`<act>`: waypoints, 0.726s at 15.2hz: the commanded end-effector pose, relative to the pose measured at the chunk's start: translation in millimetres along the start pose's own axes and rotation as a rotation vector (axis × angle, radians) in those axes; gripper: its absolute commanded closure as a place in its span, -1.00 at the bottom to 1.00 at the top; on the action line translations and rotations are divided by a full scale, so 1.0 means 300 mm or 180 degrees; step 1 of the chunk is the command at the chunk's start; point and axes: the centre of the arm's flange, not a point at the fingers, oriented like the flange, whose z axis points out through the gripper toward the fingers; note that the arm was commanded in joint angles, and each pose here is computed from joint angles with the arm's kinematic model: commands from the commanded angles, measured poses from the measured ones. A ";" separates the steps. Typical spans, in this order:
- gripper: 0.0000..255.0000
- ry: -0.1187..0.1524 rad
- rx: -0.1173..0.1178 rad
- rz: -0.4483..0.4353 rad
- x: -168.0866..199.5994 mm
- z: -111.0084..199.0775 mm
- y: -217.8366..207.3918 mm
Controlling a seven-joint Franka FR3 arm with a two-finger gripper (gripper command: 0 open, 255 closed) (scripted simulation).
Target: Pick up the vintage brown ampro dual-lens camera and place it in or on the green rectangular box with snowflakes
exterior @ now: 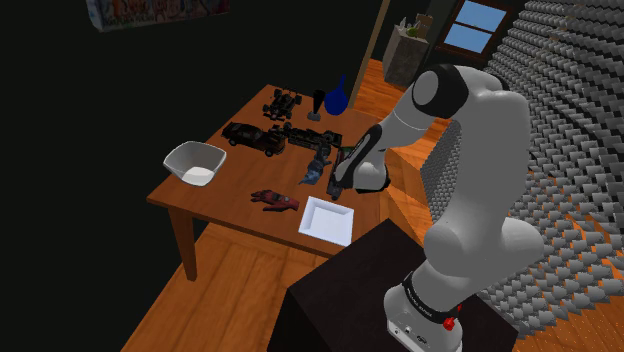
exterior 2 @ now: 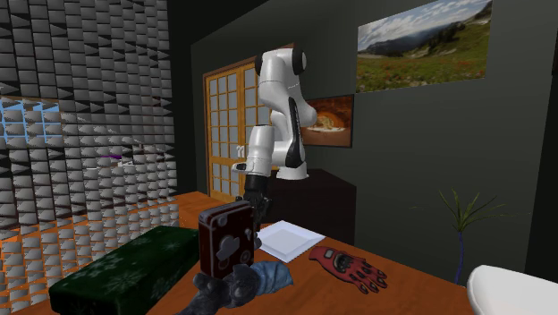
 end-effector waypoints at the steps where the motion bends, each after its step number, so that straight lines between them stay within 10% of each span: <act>1: 1.00 -0.0001 -0.0001 -0.0001 0.000 0.000 0.001; 11: 1.00 -0.0001 -0.0001 -0.0001 0.062 -0.164 -0.015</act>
